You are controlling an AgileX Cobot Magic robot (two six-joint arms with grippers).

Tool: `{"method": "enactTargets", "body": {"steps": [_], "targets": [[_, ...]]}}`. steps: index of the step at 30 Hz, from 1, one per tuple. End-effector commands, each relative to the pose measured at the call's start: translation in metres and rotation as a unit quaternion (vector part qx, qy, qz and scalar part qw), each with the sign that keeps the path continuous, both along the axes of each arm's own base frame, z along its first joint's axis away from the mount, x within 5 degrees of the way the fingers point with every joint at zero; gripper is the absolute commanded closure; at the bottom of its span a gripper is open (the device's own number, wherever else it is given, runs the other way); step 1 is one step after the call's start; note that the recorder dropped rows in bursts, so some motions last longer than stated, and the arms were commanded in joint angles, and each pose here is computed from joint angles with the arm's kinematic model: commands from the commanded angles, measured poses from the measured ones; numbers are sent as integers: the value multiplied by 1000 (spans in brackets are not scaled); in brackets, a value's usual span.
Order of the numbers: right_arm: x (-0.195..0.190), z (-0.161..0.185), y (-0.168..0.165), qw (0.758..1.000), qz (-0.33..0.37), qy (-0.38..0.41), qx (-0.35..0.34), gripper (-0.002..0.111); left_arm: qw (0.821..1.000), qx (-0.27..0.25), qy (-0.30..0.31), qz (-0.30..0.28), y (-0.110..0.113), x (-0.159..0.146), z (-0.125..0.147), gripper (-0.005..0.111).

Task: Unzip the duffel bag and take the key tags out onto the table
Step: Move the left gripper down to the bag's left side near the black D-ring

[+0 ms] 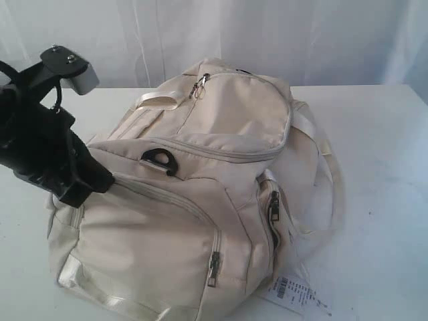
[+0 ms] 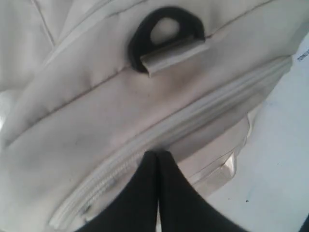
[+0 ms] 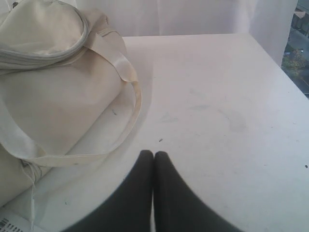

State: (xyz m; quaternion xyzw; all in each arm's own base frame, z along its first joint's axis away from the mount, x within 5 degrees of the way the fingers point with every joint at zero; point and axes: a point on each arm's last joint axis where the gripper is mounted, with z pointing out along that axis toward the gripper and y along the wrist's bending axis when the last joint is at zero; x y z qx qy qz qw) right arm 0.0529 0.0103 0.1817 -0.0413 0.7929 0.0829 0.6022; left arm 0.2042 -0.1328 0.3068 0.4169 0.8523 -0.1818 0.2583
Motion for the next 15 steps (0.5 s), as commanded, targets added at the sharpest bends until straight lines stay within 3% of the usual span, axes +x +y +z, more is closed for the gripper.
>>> {"method": "enactTargets", "body": {"steps": [1,4,7,10,15], "targets": [[0,1,0,1000,-2,-8,-1,108,998,-47,12,-35,-10,-6,10,107],[0,1,0,1000,-2,-8,-1,108,996,-47,14,-77,-12,-10,23,107],[0,1,0,1000,-2,-8,-1,108,994,-32,-22,-100,-11,-8,35,107],[0,1,0,1000,-2,-8,-1,108,992,-24,-103,-63,-9,8,43,107],[0,1,0,1000,-2,-8,-1,108,994,-27,-89,-58,-9,7,41,107]]}}
